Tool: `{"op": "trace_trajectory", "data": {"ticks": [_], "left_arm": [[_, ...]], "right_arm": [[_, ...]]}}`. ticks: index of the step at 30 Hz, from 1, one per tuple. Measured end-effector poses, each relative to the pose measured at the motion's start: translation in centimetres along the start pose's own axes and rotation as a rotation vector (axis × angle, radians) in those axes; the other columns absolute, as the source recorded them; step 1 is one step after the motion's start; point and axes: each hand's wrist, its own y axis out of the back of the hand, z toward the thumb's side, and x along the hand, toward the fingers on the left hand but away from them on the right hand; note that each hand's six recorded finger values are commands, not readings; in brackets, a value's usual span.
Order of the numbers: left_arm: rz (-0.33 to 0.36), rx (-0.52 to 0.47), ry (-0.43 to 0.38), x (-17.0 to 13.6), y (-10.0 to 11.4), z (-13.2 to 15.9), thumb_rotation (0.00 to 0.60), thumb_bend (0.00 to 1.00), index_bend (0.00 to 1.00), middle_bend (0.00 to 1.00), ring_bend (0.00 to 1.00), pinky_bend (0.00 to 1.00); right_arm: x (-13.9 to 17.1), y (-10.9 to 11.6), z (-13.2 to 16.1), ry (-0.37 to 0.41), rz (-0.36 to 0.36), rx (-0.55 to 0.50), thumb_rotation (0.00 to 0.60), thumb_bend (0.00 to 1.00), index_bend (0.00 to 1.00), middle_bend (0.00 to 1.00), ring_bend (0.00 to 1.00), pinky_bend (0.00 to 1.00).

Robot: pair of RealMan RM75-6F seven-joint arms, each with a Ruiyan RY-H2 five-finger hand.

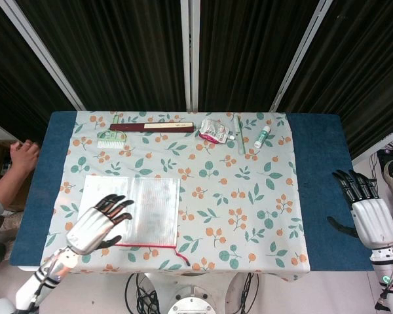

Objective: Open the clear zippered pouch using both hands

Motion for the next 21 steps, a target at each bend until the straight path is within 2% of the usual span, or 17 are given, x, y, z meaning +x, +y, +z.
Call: {"op": "trace_trajectory", "data": {"ticks": [6,9,15,21], "left_arm": [[-0.095,0.023,-0.188,4.1,-2.6,5.1,0.6,0.24,0.45,0.18,0.14,0.18],[-0.126,0.008,-0.228,5.4,-3.9,7.2,0.6,0.24,0.44,0.18,0.14,0.18],[-0.156,-0.012,-0.24,7.0,-5.9,9.7,0.6,0.24,0.46,0.18,0.13,0.18],[-0.205,-0.013,-0.199,8.1,-8.4,10.6,0.6,0.24,0.45,0.18,0.13,0.18]], "right_arm": [[0.0,-0.5,-0.1,-0.001,0.013,-0.003,0.6,0.06,0.0,0.08,0.0,0.08],[0.1,-0.7,-0.4,-0.004,0.016,-0.004,0.6,0.06,0.0,0.08,0.0,0.08],[0.3,-1.1,-0.8,-0.01,0.024,-0.013,0.6,0.06,0.0,0.08,0.0,0.08],[0.3,-1.3,-1.1,-0.013,0.034,-0.017,0.6,0.06,0.0,0.08,0.0,0.08]]}}
